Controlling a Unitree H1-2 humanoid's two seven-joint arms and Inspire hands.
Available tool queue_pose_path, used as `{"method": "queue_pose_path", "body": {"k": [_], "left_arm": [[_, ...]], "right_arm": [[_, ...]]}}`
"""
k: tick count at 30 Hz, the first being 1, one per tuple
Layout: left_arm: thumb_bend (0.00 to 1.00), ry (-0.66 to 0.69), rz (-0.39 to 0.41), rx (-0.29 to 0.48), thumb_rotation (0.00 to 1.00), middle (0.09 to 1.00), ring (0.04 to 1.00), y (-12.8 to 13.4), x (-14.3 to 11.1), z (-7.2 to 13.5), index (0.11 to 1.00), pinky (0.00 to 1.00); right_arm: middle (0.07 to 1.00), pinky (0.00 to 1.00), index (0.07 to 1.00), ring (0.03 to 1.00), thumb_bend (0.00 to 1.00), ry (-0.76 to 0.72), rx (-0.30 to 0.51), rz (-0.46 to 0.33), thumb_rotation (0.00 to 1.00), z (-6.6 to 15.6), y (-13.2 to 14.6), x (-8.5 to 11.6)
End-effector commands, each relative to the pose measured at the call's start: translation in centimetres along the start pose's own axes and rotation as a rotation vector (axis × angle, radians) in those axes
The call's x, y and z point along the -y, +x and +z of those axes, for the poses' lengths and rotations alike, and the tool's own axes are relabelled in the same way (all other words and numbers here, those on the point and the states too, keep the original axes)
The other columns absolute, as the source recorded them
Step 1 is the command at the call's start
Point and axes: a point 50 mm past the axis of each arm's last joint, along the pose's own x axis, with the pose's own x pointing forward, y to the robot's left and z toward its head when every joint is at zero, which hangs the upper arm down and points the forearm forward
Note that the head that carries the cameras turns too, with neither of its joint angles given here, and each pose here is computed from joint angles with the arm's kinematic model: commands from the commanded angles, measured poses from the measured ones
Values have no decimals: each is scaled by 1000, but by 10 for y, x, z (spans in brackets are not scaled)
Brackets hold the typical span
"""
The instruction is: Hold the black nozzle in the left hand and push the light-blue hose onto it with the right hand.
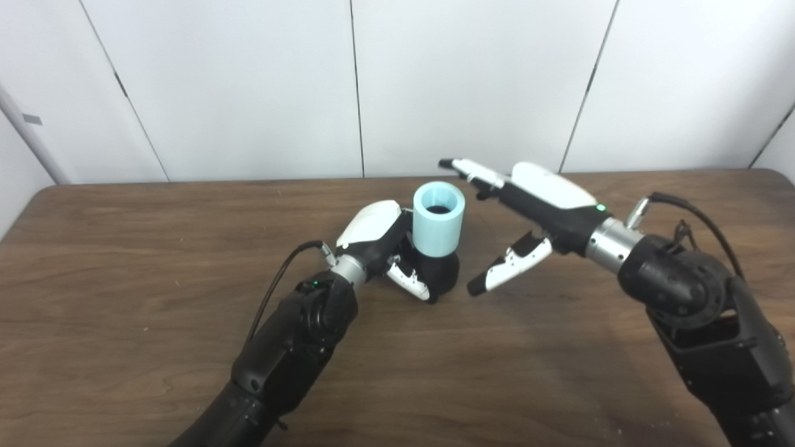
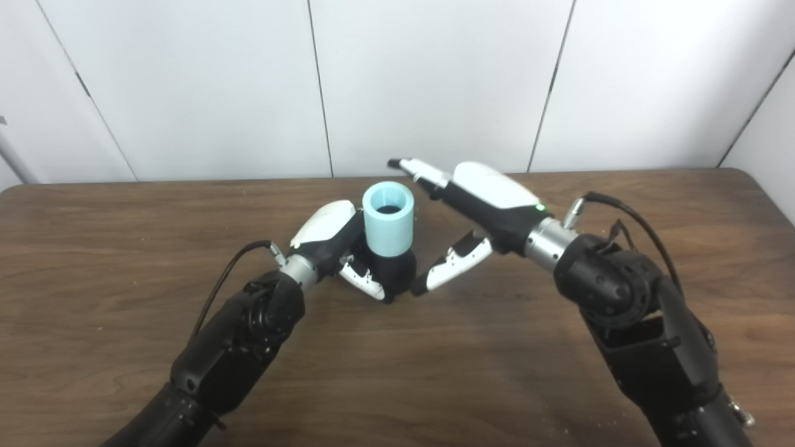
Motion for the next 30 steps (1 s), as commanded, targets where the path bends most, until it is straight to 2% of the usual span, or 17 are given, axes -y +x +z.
{"method": "queue_pose_path", "body": {"k": [1, 5, 8, 13, 17, 18, 19, 20, 21, 22, 23, 24, 27, 30], "left_arm": [[526, -9, -142, -137, 0, 500, 505, -13, 31, -35, 475, 554], [525, -16, -142, -135, 0, 503, 511, -15, 32, -36, 475, 554], [525, -20, -141, -135, 0, 506, 512, -16, 33, -37, 474, 542], [526, -31, -141, -135, 0, 497, 504, -19, 31, -38, 477, 511], [525, -58, -135, -130, 0, 506, 546, -23, 27, -37, 476, 554], [524, -65, -134, -130, 0, 486, 555, -24, 25, -37, 498, 555], [538, -71, -134, -130, 0, 490, 565, -25, 24, -37, 575, 559], [712, -75, -134, -130, 36, 569, 584, -25, 23, -37, 642, 569], [819, -78, -135, -130, 59, 618, 596, -27, 22, -38, 684, 575], [872, -81, -135, -130, 81, 694, 668, -27, 21, -38, 740, 631], [899, -83, -134, -130, 93, 733, 704, -29, 18, -39, 769, 660], [931, -84, -133, -130, 111, 809, 779, -29, 17, -39, 824, 743], [976, -113, -100, -121, 145, 896, 875, -36, 7, -42, 896, 888], [993, -146, -63, -115, 158, 914, 905, -43, 2, -46, 914, 943]], "right_arm": [[1000, 751, 1000, 931, 847, 73, 13, -95, 293, 7, -5, 13], [977, 670, 1000, 864, 859, 183, -58, -206, 255, -6, -15, 8], [967, 648, 1000, 840, 869, 267, -97, -267, 254, -17, -23, 2], [959, 664, 1000, 824, 869, 376, -143, -324, 217, -27, -40, -16], [959, 666, 1000, 827, 861, 451, -181, -348, 203, -27, -49, -33], [959, 659, 1000, 823, 861, 468, -187, -354, 197, -26, -50, -37], [958, 656, 1000, 821, 862, 483, -190, -360, 192, -26, -51, -41], [958, 653, 1000, 821, 865, 492, -193, -364, 189, -25, -52, -43], [958, 652, 1000, 820, 866, 502, -193, -369, 186, -24, -53, -46], [958, 649, 1000, 819, 869, 508, -193, -372, 180, -24, -53, -48], [958, 648, 1000, 818, 870, 512, -191, -374, 177, -23, -54, -50], [958, 651, 1000, 818, 873, 515, -190, -375, 172, -23, -54, -52], [957, 659, 1000, 824, 874, 517, -182, -369, 168, -21, -55, -55], [963, 666, 1000, 832, 872, 525, -184, -362, 161, -22, -55, -58]]}}
